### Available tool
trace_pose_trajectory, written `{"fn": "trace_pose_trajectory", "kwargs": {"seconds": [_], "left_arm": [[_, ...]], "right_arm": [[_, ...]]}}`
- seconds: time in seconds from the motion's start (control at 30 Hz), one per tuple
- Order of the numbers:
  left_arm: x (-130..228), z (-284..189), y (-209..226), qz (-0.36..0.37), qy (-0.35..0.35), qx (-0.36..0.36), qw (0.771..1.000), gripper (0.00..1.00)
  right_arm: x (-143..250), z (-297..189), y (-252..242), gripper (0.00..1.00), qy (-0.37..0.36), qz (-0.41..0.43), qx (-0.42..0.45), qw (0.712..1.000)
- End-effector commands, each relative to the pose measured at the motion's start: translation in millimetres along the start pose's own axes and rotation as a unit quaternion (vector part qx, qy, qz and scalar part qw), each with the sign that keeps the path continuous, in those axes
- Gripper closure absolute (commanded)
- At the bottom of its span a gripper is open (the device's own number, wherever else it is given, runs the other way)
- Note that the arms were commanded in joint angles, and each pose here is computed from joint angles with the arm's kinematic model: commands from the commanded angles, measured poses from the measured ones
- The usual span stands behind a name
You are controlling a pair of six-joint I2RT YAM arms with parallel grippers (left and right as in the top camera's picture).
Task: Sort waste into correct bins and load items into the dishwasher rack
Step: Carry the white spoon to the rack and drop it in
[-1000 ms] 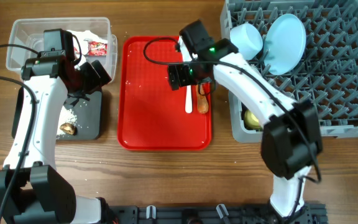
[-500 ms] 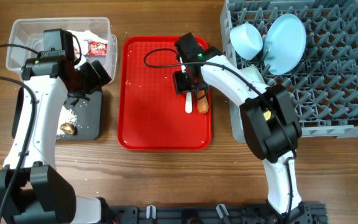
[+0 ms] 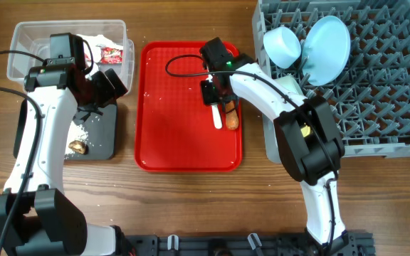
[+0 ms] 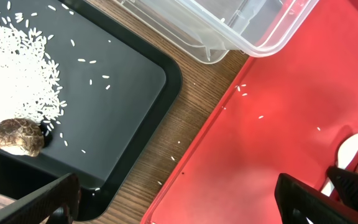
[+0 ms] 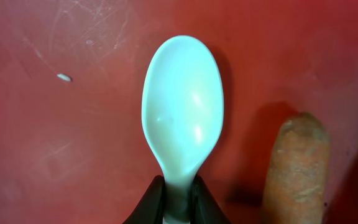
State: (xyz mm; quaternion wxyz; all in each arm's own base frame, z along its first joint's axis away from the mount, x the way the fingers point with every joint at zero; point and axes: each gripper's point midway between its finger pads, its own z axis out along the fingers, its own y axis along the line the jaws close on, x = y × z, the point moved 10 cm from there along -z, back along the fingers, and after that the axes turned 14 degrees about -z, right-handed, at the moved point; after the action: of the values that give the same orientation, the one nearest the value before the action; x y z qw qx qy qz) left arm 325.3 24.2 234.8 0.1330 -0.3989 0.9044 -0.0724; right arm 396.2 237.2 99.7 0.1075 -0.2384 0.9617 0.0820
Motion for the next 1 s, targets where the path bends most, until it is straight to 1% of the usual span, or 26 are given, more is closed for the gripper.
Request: {"fn": "trace_pose_trajectory", "kwargs": {"seconds": [0.0, 0.1, 0.23, 0.33, 0.37, 0.43, 0.5, 0.57, 0.63, 0.7, 0.77, 0.83, 0.97], "left_arm": [[-1.1, -2.2, -0.8, -0.007, -0.002, 0.004, 1.000, 0.00], [-1.1, -2.2, -0.8, -0.007, -0.002, 0.004, 1.000, 0.00], [-1.1, -2.1, -0.8, -0.007, -0.001, 0.004, 1.000, 0.00], [-1.1, -2.2, -0.8, -0.007, -0.002, 0.004, 1.000, 0.00], [-1.1, -2.2, -0.8, -0.007, -0.002, 0.004, 1.000, 0.00], [-1.1, -2.2, -0.8, -0.007, -0.002, 0.004, 1.000, 0.00], [-1.1, -2.1, -0.8, -0.007, -0.001, 0.004, 1.000, 0.00], [-1.1, -2.1, -0.8, -0.007, -0.001, 0.004, 1.000, 0.00], [-1.1, -2.1, -0.8, -0.007, -0.001, 0.004, 1.000, 0.00], [-1.1, -2.2, -0.8, -0.007, -0.002, 0.004, 1.000, 0.00], [-1.1, -2.1, -0.8, -0.007, -0.001, 0.004, 1.000, 0.00], [-1.1, -2.1, -0.8, -0.007, -0.001, 0.004, 1.000, 0.00], [-1.1, -2.1, -0.8, -0.007, -0.001, 0.004, 1.000, 0.00]], "right_arm": [[8.7, 20.9, 4.5, 0.96, 0.030, -0.027, -0.042, 0.998], [1.8, -4.9, 9.0, 0.96, 0.004, -0.035, -0.054, 0.998], [-7.8, -81.4, 16.9, 0.96, -0.071, -0.063, -0.057, 0.994], [-2.4, -148.3, 12.4, 0.96, -0.126, -0.079, -0.044, 0.988], [2.8, -174.5, 5.0, 0.96, -0.146, -0.079, -0.025, 0.986], [13.8, -209.9, -9.2, 0.95, -0.170, -0.077, 0.011, 0.982], [33.9, -253.1, -37.7, 0.96, -0.193, -0.054, 0.076, 0.977], [54.7, -277.7, -70.4, 0.96, -0.187, -0.014, 0.136, 0.973], [77.1, -283.8, -103.7, 0.96, -0.143, 0.026, 0.172, 0.974], [96.6, -278.8, -127.7, 0.96, -0.096, 0.068, 0.175, 0.977], [110.0, -267.1, -141.5, 0.96, -0.066, 0.092, 0.174, 0.978], [127.8, -244.7, -152.9, 0.96, -0.026, 0.118, 0.166, 0.979], [148.6, -212.5, -160.8, 0.96, 0.022, 0.134, 0.165, 0.977]]}}
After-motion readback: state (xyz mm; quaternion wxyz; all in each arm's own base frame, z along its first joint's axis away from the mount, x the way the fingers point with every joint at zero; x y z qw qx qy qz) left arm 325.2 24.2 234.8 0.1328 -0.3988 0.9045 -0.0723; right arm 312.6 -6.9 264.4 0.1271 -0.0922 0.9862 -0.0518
